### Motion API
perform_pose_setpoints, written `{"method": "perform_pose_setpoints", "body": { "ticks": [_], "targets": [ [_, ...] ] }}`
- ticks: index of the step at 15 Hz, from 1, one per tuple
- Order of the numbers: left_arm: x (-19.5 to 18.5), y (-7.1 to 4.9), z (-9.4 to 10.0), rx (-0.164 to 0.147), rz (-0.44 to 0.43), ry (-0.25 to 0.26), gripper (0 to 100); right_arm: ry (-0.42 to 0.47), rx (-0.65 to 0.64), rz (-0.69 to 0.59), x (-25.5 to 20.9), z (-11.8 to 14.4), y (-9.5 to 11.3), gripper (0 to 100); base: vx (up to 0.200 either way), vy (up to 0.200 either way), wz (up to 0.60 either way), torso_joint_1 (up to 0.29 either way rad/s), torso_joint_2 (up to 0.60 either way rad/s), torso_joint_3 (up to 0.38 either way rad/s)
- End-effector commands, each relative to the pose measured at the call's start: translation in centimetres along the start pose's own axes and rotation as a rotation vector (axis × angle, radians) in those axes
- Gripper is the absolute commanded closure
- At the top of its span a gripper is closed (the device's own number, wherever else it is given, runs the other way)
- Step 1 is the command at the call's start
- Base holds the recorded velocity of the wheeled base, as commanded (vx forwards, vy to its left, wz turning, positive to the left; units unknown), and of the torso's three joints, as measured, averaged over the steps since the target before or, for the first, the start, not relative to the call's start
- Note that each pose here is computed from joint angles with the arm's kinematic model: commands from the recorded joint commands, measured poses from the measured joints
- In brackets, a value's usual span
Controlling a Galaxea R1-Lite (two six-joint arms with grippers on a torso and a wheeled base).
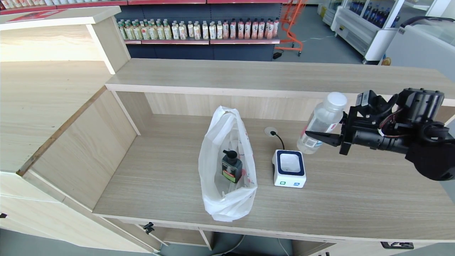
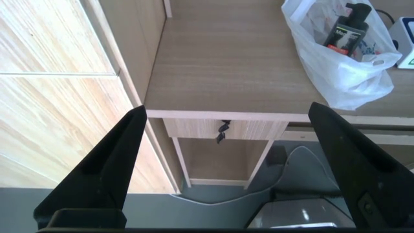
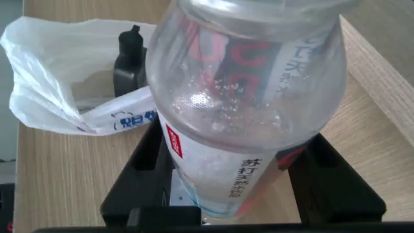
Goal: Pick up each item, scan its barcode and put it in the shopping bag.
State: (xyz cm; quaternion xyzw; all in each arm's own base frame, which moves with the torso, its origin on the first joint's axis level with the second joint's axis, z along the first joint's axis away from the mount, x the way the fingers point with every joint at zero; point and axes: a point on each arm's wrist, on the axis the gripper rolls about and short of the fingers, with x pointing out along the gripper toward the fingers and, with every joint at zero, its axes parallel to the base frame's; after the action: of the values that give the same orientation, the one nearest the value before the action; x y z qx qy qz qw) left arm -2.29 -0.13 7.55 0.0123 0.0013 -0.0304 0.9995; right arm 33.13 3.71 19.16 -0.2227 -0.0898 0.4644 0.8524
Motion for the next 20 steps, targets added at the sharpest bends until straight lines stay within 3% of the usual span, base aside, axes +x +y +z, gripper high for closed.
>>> {"method": "perform_pose_setpoints", "body": {
  "ticks": [1, 6, 9, 11, 15, 20],
  "targets": [
    [0.0, 0.0, 0.0, 0.0, 0.001, 0.0, 0, -0.047, 0.077, -0.034, -2.6, 4.4, 1.7, 100, 0.0, 0.0, 0.0, 0.0, 0.0, 0.0],
    [0.0, 0.0, 0.0, 0.0, -0.001, 0.001, 0, -0.016, 0.211, -0.037, -3.6, 3.6, 2.9, 100, 0.0, 0.0, 0.0, 0.0, 0.0, 0.0],
    [0.0, 0.0, 0.0, 0.0, -0.001, 0.001, 0, 0.018, 0.283, -0.122, -3.2, 3.6, 2.9, 100, 0.0, 0.0, 0.0, 0.0, 0.0, 0.0],
    [0.0, 0.0, 0.0, 0.0, 0.0, 0.0, 0, 0.022, 0.346, -0.172, -2.5, 4.1, 2.9, 100, 0.0, 0.0, 0.0, 0.0, 0.0, 0.0],
    [0.0, 0.0, 0.0, 0.0, 0.001, 0.0, 0, 0.013, 0.526, -0.251, -0.7, 4.9, 3.3, 100, 0.0, 0.2, 0.0, -0.005, 0.0, 0.0],
    [0.0, 0.0, 0.0, 0.0, 0.0, 0.0, 0, 0.075, 0.594, -0.272, 3.4, 2.8, 4.6, 100, 0.0, 0.0, 0.0, 0.0, 0.0, 0.0]
  ]
}}
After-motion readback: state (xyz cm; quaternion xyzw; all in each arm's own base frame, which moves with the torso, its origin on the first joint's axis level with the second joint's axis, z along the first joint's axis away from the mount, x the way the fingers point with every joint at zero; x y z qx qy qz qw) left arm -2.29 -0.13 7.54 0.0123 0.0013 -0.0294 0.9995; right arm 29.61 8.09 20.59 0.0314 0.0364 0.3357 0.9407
